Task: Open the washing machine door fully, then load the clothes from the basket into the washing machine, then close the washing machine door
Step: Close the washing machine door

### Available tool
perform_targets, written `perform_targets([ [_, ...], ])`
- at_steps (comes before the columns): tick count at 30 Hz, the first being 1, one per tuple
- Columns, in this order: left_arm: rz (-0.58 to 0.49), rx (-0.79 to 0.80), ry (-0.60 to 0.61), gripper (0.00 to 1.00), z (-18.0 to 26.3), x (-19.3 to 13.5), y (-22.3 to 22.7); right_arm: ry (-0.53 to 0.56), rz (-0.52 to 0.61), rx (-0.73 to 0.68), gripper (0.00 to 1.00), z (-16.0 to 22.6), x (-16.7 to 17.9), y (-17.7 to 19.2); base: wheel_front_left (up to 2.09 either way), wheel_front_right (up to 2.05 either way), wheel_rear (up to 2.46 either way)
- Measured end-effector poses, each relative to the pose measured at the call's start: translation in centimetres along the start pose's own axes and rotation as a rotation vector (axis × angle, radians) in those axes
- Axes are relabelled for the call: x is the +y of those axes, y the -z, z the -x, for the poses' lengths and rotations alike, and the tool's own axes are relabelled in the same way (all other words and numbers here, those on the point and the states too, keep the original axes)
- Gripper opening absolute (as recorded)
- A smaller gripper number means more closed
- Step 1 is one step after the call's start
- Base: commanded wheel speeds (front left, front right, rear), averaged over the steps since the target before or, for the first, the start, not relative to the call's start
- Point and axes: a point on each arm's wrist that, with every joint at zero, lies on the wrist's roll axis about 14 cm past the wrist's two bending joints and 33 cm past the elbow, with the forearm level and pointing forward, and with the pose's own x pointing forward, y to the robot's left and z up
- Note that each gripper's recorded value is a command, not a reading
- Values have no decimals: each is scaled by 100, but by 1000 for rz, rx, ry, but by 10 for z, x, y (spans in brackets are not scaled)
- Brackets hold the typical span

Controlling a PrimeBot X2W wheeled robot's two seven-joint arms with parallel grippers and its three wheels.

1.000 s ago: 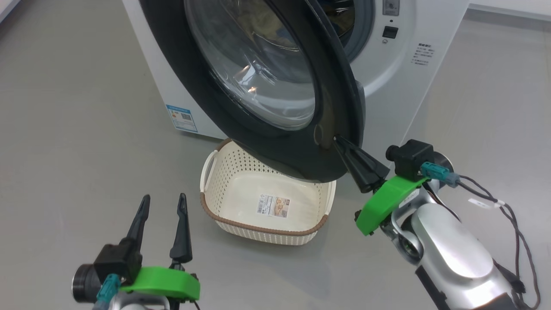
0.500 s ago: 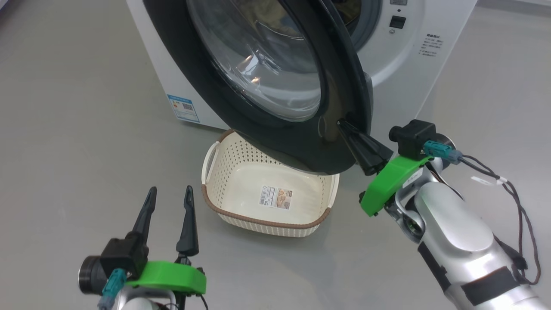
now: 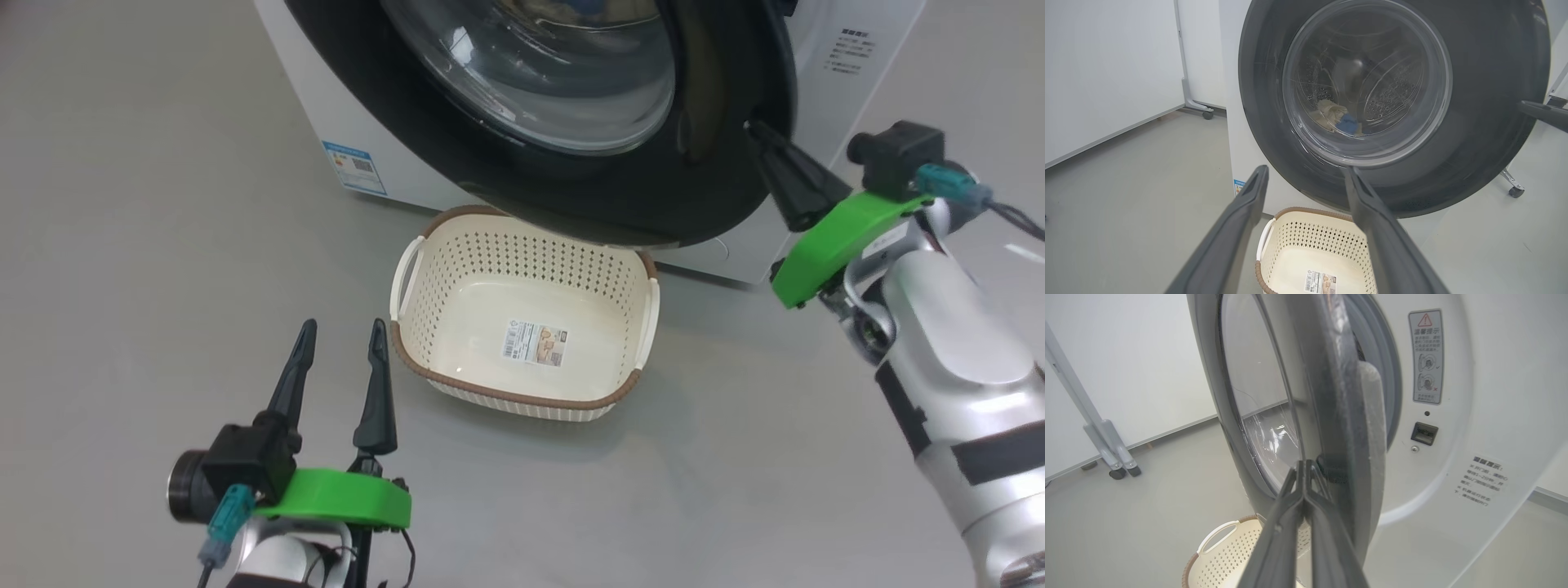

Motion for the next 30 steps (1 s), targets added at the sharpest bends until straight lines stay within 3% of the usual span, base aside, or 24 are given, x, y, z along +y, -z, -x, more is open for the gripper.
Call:
perform_targets([
  [18,-2,5,-11,100,-19,5,5,106,55,-17,0,-64,-73,-15,0,0,0],
  [30,-15,23,-26,100,-19,11,11,111,66,-17,0,-77,-77,-14,0,0,0],
])
